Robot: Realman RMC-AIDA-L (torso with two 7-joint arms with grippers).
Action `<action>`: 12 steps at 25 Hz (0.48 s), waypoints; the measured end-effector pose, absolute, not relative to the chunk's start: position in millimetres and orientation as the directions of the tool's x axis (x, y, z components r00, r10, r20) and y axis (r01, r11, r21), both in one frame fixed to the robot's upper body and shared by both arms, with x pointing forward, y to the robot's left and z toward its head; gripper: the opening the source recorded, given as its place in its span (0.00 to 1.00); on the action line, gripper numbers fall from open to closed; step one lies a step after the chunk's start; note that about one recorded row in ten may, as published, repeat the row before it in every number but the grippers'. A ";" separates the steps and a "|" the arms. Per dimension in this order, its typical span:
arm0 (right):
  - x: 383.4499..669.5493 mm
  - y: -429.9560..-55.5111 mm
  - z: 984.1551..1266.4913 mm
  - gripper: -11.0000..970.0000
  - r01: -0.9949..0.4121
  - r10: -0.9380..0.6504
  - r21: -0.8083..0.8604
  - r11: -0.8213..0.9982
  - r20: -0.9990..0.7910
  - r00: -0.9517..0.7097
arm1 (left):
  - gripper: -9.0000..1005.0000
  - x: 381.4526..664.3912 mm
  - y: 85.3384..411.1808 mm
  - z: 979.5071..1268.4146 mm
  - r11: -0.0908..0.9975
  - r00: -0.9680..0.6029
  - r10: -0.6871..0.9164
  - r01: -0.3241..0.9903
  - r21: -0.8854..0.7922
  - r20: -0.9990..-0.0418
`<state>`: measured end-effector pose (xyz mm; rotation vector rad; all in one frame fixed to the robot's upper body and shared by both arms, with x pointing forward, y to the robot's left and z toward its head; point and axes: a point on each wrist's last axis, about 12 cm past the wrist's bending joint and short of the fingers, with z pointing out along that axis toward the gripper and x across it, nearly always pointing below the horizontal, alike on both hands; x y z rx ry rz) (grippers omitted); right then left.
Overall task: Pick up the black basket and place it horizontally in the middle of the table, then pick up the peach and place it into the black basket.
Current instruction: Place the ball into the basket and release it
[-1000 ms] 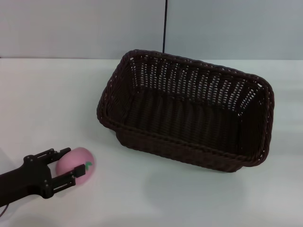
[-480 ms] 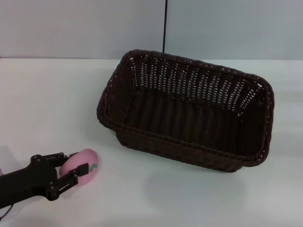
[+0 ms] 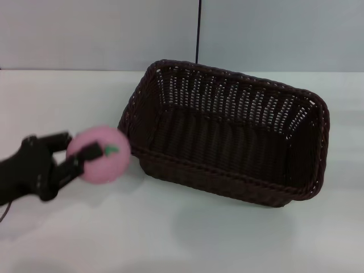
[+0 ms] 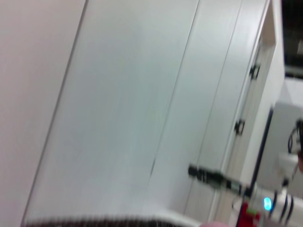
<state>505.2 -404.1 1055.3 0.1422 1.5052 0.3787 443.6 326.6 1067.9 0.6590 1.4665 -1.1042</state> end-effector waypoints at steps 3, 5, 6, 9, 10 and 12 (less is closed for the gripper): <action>505.4 -400.9 1053.8 0.44 -0.159 0.336 0.329 0.931 -0.942 0.017 | 0.27 463.4 306.6 1075.4 0.375 -0.186 -0.230 0.889 -0.263 -0.955; 505.9 -397.5 1052.6 0.44 -0.164 0.340 0.334 0.928 -0.940 0.012 | 0.26 479.8 289.5 1078.5 0.349 -0.192 -0.255 0.896 -0.275 -0.948; 506.1 -396.0 1052.1 0.44 -0.167 0.341 0.335 0.927 -0.940 0.010 | 0.26 487.9 280.9 1079.2 0.337 -0.203 -0.264 0.896 -0.287 -0.943; 505.1 -391.6 1049.9 0.44 -0.173 0.348 0.342 0.923 -0.937 0.005 | 0.24 517.5 255.8 1076.1 0.368 -0.260 -0.259 0.864 -0.344 -0.930; 505.1 -391.6 1049.9 0.44 -0.173 0.348 0.342 0.923 -0.937 0.005 | 0.24 517.5 255.8 1076.1 0.368 -0.260 -0.259 0.864 -0.344 -0.930; 504.6 -390.2 1048.9 0.44 -0.176 0.350 0.345 0.922 -0.937 0.002 | 0.23 528.3 247.8 1072.9 0.407 -0.283 -0.258 0.835 -0.370 -0.924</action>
